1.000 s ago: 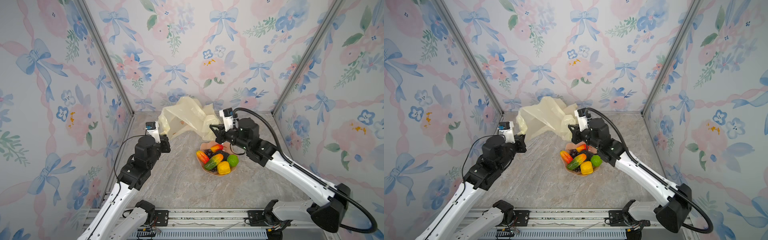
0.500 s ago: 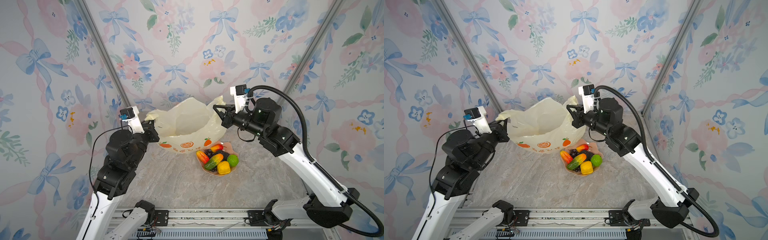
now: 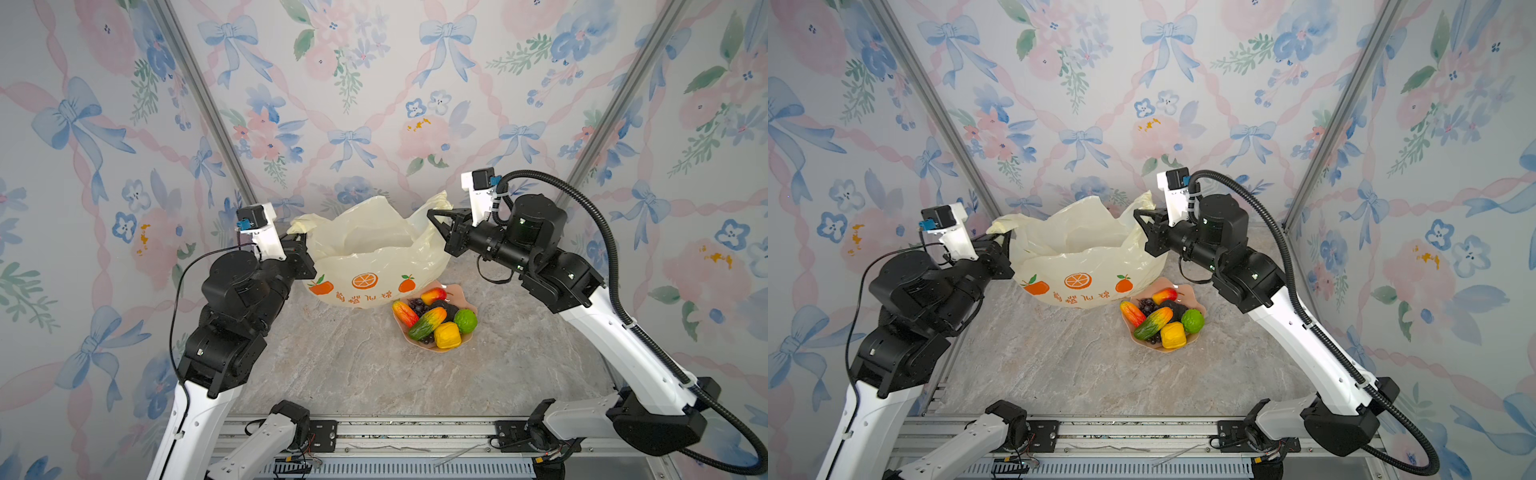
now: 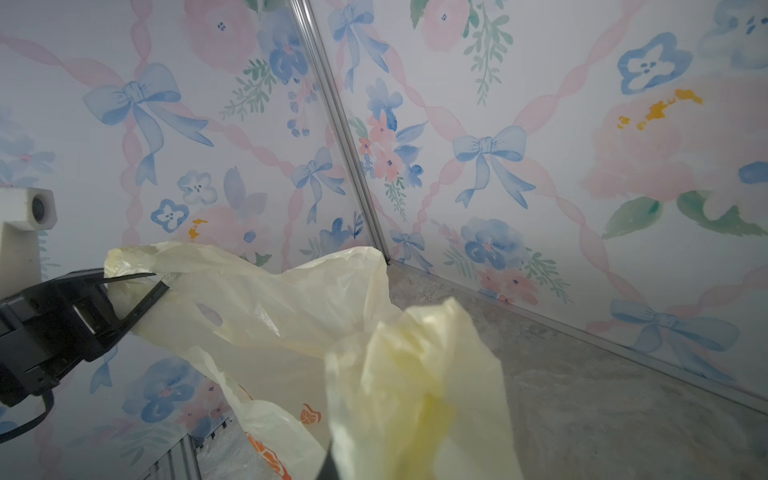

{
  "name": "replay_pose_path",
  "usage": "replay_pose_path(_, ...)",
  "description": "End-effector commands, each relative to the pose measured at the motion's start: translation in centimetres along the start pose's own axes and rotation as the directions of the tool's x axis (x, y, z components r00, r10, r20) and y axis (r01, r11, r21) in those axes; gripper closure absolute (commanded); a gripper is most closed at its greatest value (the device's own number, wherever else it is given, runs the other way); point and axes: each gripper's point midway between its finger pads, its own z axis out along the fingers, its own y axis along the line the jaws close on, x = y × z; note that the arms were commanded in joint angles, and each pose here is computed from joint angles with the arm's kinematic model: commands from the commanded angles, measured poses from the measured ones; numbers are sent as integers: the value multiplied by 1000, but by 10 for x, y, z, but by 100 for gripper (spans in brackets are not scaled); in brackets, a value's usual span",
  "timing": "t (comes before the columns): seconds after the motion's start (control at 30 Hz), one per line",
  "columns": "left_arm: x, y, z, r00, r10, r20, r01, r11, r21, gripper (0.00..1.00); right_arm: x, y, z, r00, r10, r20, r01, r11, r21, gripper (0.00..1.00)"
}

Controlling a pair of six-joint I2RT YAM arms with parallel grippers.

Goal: Place the fruits into the plastic bag

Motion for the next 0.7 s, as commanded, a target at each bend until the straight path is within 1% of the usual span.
replay_pose_path(0.0, 32, 13, 28, 993, 50, -106, -56, 997, -58, 100, 5, -20, 21, 999, -41, -15, 41, 998, 51, 100)
replay_pose_path(0.07, 39, 19, 49, 987, 52, -149, -64, 995, -76, 100, 0, -28, 34, 996, -89, -10, 89, 993, 77, 100)
replay_pose_path(0.13, 30, 23, 72, 986, 31, -162, -44, 996, -74, 100, -22, -38, 45, 989, -142, 37, 137, 983, 121, 100)
replay_pose_path(0.2, 1, 14, 87, 992, 24, -125, -31, 998, -50, 100, -52, -41, 49, 980, -170, 102, 154, 977, 148, 100)
replay_pose_path(0.27, -43, -2, 90, 999, 26, -39, -26, 1000, -12, 100, -94, -29, 41, 962, -197, 191, 170, 974, 150, 100)
replay_pose_path(0.3, -67, -11, 86, 1000, 25, 16, -26, 1000, 2, 100, -112, -22, 39, 949, -214, 230, 184, 972, 145, 100)
replay_pose_path(0.37, -108, -25, 73, 993, 39, 114, -41, 999, 14, 100, -145, 4, 22, 913, -262, 313, 232, 964, 130, 100)
replay_pose_path(0.43, -141, -39, 54, 978, 59, 202, -67, 997, 32, 100, -171, 33, -3, 863, -324, 389, 297, 946, 128, 100)
replay_pose_path(0.5, -165, -56, 28, 956, 79, 284, -99, 993, 59, 100, -186, 71, -32, 800, -386, 459, 380, 918, 111, 100)
replay_pose_path(0.53, -171, -63, 15, 944, 84, 318, -114, 991, 77, 100, -184, 84, -37, 780, -407, 476, 412, 906, 101, 100)
replay_pose_path(0.57, -174, -67, 0, 930, 85, 358, -125, 988, 91, 100, -186, 98, -57, 750, -415, 514, 433, 897, 91, 100)
replay_pose_path(0.6, -173, -65, -15, 913, 72, 402, -121, 988, 98, 100, -177, 105, -62, 738, -417, 531, 448, 891, 76, 100)
replay_pose_path(0.63, -170, -58, -28, 895, 60, 442, -111, 990, 90, 100, -167, 106, -63, 735, -416, 535, 453, 889, 68, 100)
replay_pose_path(0.67, -161, -47, -38, 877, 54, 478, -98, 993, 68, 100, -150, 101, -58, 750, -415, 516, 448, 892, 68, 100)
